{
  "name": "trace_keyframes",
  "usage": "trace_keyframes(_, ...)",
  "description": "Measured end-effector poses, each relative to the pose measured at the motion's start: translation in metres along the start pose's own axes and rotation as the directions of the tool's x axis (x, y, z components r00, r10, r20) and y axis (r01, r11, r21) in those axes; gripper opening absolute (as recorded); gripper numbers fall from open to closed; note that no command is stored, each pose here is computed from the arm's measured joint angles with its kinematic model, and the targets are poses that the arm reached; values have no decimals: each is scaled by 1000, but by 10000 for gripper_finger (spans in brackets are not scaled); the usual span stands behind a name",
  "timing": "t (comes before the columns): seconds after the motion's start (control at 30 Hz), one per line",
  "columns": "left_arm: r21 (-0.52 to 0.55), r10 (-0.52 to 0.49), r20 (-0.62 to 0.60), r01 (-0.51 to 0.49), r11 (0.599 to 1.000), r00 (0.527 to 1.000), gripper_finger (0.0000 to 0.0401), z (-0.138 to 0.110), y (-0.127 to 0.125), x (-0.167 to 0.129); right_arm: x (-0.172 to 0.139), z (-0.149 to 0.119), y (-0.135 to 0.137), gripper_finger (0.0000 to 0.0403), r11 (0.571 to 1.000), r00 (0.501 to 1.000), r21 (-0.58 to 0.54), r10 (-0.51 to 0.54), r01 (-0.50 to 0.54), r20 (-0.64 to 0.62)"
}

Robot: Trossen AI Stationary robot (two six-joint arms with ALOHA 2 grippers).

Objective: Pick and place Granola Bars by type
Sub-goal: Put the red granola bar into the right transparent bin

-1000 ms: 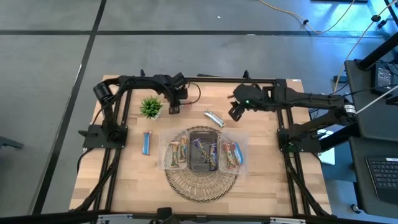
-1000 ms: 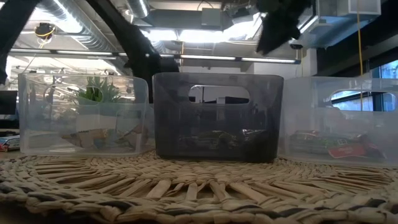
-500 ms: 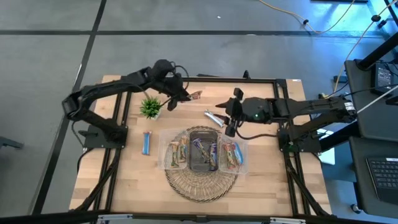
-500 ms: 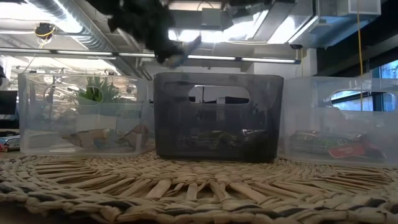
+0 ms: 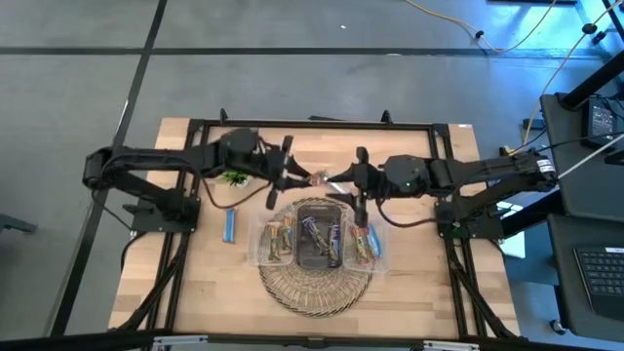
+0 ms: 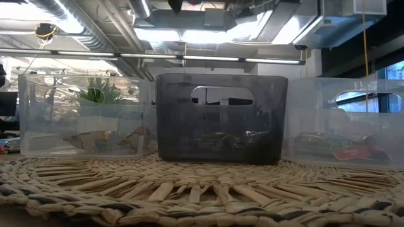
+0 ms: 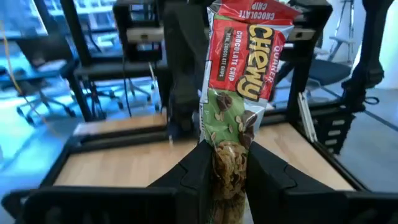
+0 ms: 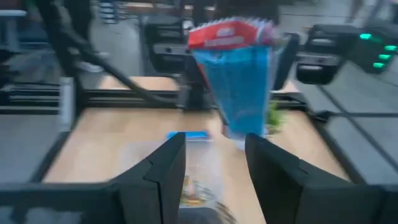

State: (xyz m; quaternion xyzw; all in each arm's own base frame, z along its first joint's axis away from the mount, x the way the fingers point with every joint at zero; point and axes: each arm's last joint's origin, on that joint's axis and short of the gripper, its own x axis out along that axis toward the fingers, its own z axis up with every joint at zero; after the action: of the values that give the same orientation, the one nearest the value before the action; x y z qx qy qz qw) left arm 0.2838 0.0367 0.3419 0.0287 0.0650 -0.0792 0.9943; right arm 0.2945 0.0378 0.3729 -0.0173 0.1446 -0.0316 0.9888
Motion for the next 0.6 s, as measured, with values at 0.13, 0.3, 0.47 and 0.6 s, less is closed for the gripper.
trace_keyframes(0.13,23,61,53,-63,998,997,72,7,-19,6,0,0,3,171,1000,1000,1,31,-31,0)
trace_keyframes(0.3,32,90,115,-94,995,989,72,15,-36,9,-1,5,9,195,999,997,-24,48,-47,53)
trace_keyframes(0.47,30,109,117,-113,993,987,72,16,-47,10,-1,8,10,255,1000,996,-18,25,-23,83)
trace_keyframes(0.6,28,119,116,-123,992,986,72,16,-51,11,-2,11,9,294,1000,993,-20,4,-1,116)
